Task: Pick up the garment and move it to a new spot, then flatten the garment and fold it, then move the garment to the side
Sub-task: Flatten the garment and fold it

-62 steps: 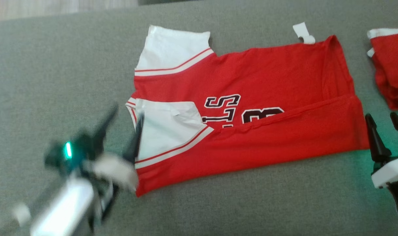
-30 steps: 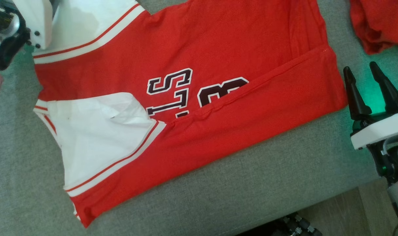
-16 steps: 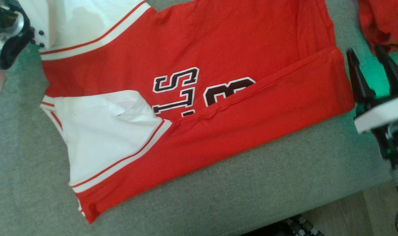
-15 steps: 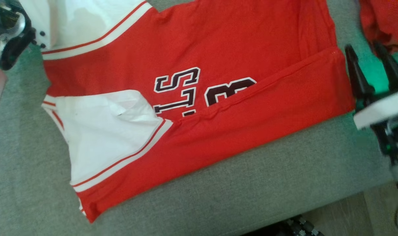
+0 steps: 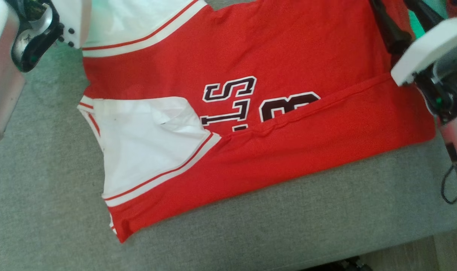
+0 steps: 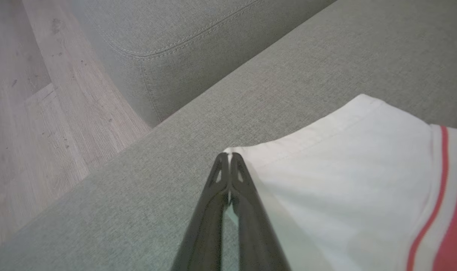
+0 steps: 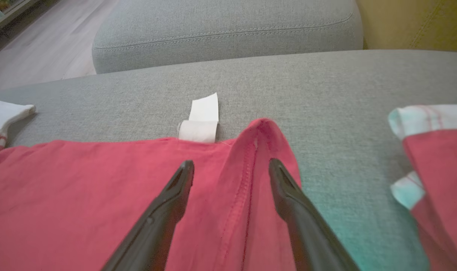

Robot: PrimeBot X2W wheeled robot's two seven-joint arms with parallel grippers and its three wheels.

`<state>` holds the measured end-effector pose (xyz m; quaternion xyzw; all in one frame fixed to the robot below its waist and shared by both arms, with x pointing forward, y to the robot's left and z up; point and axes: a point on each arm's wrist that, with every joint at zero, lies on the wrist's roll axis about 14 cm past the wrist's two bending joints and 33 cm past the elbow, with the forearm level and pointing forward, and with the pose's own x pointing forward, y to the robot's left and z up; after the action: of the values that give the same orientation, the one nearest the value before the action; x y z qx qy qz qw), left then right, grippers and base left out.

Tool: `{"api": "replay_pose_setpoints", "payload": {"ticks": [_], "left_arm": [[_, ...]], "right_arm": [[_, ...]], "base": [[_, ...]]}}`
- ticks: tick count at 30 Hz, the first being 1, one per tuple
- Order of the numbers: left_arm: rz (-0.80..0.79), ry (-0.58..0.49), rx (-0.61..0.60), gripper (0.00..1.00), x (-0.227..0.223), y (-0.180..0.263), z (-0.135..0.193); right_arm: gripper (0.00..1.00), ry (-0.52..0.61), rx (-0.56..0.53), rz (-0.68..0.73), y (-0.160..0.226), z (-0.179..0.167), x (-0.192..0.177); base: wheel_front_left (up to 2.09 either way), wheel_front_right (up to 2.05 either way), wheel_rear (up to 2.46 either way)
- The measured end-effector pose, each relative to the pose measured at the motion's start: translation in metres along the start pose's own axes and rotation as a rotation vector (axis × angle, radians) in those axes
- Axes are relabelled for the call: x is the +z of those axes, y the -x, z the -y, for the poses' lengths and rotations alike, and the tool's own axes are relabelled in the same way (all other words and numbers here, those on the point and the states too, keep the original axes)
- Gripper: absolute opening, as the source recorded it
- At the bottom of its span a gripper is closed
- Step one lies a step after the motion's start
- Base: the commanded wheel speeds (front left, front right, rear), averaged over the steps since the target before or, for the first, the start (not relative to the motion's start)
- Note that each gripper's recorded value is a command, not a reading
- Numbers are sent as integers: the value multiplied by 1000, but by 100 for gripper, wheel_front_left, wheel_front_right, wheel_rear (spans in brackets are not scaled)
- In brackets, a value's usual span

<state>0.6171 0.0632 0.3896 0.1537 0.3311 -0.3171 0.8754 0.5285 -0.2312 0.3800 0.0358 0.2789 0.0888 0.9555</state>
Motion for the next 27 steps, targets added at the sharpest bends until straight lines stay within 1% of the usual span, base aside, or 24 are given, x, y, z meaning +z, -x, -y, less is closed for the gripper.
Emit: {"api": "replay_pose_setpoints", "payload": {"ticks": [3, 11, 13, 15, 17, 18, 19, 20, 24, 27], "left_arm": [[4, -2, -2, 0, 0, 2, -1], [16, -20, -6, 0, 2, 2, -1], [17, -27, -5, 0, 0, 3, -1], [14, -33, 0, 0, 0, 4, -3], [21, -28, 3, 0, 1, 6, -4], [19, -28, 5, 0, 1, 7, -5], [22, -25, 5, 0, 1, 7, -5], [18, -27, 7, 0, -1, 8, -6], [26, -25, 11, 0, -1, 10, -7], [55, -30, 16, 0, 3, 12, -7]], "right_arm": [[100, -9, -3, -25, -12, -2, -1], [100, -26, -18, -31, -34, 0, 8], [80, -28, -21, -26, -38, 0, 11], [45, -26, -26, -27, -40, 2, 13], [29, -24, -33, -28, -42, 3, 13], [18, -29, -36, -26, -42, 4, 13], [5, -32, -39, -29, -42, 5, 12], [0, -32, -42, -33, -42, 6, 11], [0, -36, -53, -31, -42, 8, 9], [0, -40, -56, -7, -41, 9, 15]], "base": [[0, 0, 0], [0, 0, 0], [0, 0, 0], [0, 0, 0], [0, 0, 0], [0, 0, 0], [0, 0, 0], [0, 0, 0], [0, 0, 0], [0, 0, 0]]}}
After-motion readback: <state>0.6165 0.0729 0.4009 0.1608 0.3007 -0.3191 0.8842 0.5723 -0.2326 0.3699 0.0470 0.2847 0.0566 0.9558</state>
